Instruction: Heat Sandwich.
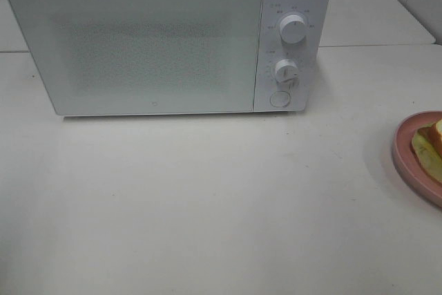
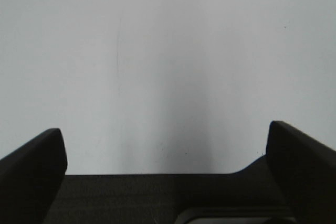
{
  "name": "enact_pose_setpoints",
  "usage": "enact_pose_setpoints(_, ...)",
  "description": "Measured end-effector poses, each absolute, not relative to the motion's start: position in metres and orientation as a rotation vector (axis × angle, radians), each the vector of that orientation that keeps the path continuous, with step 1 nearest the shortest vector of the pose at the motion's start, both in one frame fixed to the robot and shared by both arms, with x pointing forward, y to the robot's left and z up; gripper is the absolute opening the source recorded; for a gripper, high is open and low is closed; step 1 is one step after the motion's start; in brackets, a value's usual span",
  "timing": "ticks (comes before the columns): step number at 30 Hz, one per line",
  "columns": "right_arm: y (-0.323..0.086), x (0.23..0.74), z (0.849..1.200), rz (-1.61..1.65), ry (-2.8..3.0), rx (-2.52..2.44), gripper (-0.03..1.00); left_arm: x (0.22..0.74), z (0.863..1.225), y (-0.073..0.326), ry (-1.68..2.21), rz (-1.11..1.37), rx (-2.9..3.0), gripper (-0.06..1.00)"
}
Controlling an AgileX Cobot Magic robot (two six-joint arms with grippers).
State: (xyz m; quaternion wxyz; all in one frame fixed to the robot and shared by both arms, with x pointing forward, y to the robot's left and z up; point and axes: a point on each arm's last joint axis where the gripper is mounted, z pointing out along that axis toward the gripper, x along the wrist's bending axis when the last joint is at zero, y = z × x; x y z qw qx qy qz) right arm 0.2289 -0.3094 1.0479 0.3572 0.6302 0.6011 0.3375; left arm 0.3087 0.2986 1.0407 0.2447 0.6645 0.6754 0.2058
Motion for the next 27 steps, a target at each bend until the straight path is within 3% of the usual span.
enact_pose_setpoints(11,-0.309,0.229,1.048,0.871,1.552,1.627,0.76,0.261,1.053,0.294,1.632,0.826,1.638,0.97)
enact_pose_setpoints(27,-0.309,0.229,1.048,0.871,1.552,1.627,0.76,0.235,1.054,0.293,1.524,0.976,1.546,0.97)
